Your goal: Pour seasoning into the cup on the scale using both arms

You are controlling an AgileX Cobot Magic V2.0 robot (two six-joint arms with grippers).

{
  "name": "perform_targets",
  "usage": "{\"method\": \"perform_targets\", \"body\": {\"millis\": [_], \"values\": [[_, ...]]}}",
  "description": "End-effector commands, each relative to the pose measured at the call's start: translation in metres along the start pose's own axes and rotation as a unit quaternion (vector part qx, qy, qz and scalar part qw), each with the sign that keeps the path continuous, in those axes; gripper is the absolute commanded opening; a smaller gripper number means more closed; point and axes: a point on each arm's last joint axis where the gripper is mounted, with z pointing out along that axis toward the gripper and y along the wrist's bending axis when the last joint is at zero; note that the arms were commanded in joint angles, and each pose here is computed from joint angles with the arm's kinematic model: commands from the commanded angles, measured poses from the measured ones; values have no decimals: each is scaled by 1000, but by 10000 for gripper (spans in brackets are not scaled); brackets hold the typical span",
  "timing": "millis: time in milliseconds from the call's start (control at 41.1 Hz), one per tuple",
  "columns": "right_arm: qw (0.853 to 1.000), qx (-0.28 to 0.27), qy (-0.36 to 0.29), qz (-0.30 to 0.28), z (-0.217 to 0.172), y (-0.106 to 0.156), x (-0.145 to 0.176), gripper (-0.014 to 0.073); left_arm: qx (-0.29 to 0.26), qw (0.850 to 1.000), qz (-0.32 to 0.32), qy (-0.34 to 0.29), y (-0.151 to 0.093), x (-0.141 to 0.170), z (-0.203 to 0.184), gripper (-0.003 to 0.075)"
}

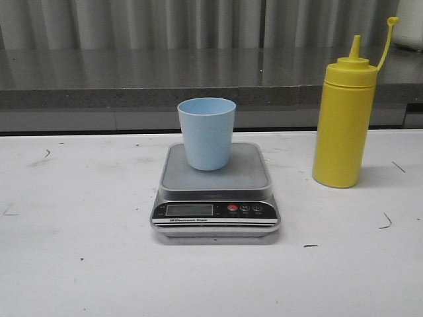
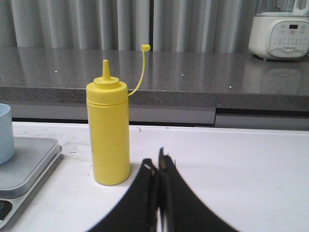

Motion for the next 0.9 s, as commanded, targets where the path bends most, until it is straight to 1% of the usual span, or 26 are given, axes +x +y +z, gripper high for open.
{"method": "perform_targets", "body": {"millis": [0,49,875], "values": [[999,-5,-49,19,-2,1,-10,-67,3,999,0,-38,0,0,-1,-20],[998,-5,-49,25,-2,1,-10,-67,3,999,0,-38,0,0,-1,-20],[999,-5,-47,24,-2,1,-10,-67,3,999,0,-38,0,0,-1,-20]]}}
